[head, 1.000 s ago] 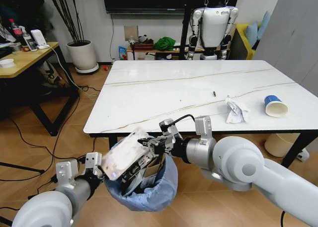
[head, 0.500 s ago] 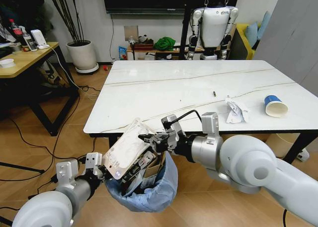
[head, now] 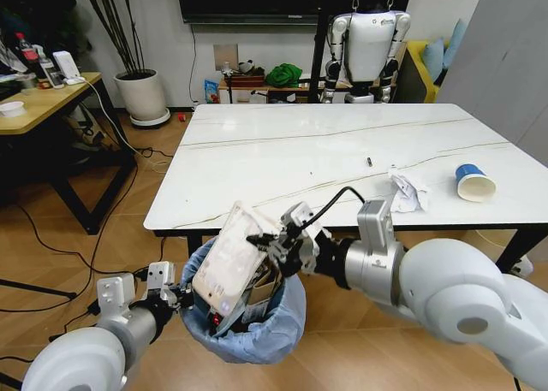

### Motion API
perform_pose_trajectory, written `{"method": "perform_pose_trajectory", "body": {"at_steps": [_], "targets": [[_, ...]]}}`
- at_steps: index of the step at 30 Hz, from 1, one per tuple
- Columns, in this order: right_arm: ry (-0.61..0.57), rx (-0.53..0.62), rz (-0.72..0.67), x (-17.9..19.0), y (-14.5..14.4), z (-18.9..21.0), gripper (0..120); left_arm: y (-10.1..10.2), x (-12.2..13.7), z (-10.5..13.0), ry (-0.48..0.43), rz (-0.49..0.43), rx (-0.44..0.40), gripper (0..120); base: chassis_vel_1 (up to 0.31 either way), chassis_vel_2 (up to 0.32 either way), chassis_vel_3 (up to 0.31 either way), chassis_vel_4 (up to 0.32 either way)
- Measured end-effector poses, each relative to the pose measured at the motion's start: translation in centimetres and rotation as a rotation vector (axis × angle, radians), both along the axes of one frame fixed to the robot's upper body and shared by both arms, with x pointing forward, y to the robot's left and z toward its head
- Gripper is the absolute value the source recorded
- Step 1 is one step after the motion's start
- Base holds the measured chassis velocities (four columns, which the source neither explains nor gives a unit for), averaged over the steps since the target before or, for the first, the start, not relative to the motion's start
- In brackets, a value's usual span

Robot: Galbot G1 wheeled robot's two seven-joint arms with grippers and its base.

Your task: Pick up the trash bin and place the trash from the table into it.

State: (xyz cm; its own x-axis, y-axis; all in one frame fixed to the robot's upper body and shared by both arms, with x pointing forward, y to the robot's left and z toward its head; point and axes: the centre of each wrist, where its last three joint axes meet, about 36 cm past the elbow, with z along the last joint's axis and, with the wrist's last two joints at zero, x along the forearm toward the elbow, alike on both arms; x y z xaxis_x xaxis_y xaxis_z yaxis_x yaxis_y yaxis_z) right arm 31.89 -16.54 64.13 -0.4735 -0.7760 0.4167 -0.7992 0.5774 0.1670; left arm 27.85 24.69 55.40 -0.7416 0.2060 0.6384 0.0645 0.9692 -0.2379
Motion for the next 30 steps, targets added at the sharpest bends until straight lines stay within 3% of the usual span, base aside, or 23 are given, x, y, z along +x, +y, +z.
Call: {"method": "perform_pose_trajectory", "body": {"at_steps": [4,7,17,18,24,30], "targets": [[0.01,-0.011,-0.004,-0.1,0.1,-0.2,0,-0.1,0.0,-0.1,0.002,-0.001,-0.003,0,0.0,0.0,0.0,0.0],[0.013,-0.012,-0.003,-0.1,0.1,-0.3,8,-0.1,0.0,-0.1,0.002,0.0,-0.003,0,0.0,0.0,0.0,0.0],[0.017,-0.022,-0.018,0.0,0.0,-0.4,48,-0.1,-0.1,0.0,-0.001,-0.002,-0.002,0,0.0,0.0,0.0,0.0],[0.017,-0.022,-0.018,0.0,0.0,-0.4,48,-0.1,-0.1,0.0,-0.001,-0.002,-0.002,0,0.0,0.0,0.0,0.0],[-0.008,0.017,-0.097,1.5,-0.7,0.4,73,0.0,-0.2,0.1,-0.002,0.001,-0.005,0,0.0,0.0,0.0,0.0],[-0.043,0.081,-0.206,2.9,-1.0,0.9,91,0.1,-0.3,0.0,0.0,0.011,-0.005,0,0.0,0.0,0.0,0.0]]}}
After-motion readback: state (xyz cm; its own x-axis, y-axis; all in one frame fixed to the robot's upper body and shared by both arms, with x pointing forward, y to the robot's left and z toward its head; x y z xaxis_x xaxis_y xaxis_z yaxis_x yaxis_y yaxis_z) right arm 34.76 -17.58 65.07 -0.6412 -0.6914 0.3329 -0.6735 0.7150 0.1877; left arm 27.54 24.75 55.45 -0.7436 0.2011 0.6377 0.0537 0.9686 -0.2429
